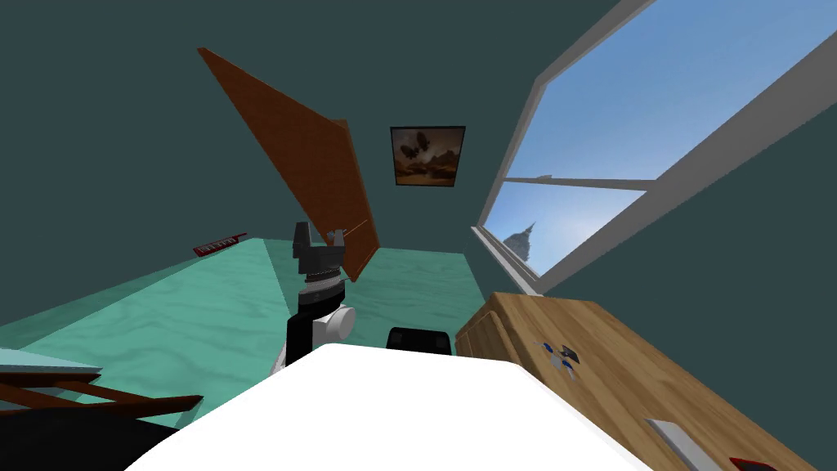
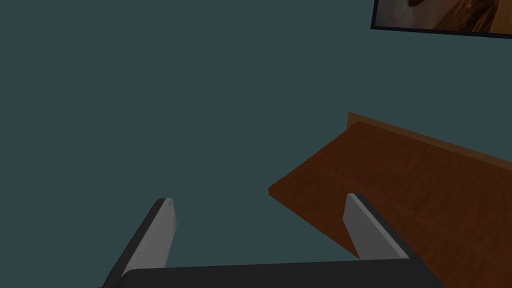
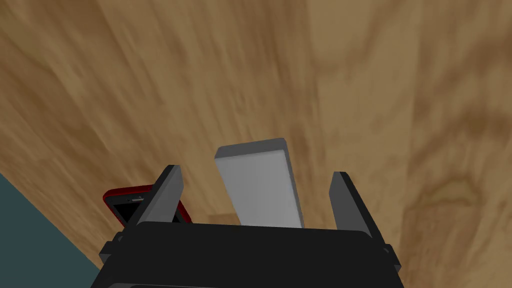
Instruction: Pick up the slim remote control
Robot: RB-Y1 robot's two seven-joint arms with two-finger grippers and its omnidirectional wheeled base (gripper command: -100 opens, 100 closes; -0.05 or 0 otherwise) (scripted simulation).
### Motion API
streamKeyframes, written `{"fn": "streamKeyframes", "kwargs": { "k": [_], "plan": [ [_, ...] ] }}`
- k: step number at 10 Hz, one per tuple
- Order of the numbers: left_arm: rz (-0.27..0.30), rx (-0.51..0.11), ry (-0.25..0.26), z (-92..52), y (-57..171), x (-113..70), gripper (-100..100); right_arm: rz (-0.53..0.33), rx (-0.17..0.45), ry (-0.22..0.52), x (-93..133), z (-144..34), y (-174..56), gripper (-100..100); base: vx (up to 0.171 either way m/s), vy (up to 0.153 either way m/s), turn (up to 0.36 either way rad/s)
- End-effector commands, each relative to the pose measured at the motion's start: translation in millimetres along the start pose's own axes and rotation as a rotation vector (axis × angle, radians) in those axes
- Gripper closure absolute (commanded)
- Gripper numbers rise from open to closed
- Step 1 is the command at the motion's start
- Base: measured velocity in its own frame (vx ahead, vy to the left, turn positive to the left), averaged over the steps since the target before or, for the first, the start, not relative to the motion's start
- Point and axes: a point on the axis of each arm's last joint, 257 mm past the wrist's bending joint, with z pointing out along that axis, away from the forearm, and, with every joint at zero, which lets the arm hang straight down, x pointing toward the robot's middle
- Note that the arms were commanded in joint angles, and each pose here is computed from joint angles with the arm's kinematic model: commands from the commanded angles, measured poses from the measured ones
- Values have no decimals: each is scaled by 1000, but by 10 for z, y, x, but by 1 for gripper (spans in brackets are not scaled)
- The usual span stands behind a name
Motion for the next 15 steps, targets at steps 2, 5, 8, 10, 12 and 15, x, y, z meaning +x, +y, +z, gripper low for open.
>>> {"fn": "streamKeyframes", "kwargs": {
  "k": [2,5,8,10,12,15],
  "plan": [
    [0,0,0,0,0,0,0,-44,-56,-7,-240,66,221,-100,77,-58,213],
    [0,0,0,0,0,0,0,-43,-53,-7,-247,86,206,0,32,-14,21],
    [0,0,0,0,0,0,0,-56,-55,-19,-303,236,339,-100,-15,-30,-39],
    [0,0,0,0,0,0,0,-63,-56,-25,-333,305,407,-100,-20,-38,-29],
    [0,0,0,0,0,0,0,-61,-55,-24,-319,284,381,100,-4,-8,-1],
    [0,0,0,0,0,0,0,-64,-58,-23,-321,285,390,100,0,0,0]
  ]
}}
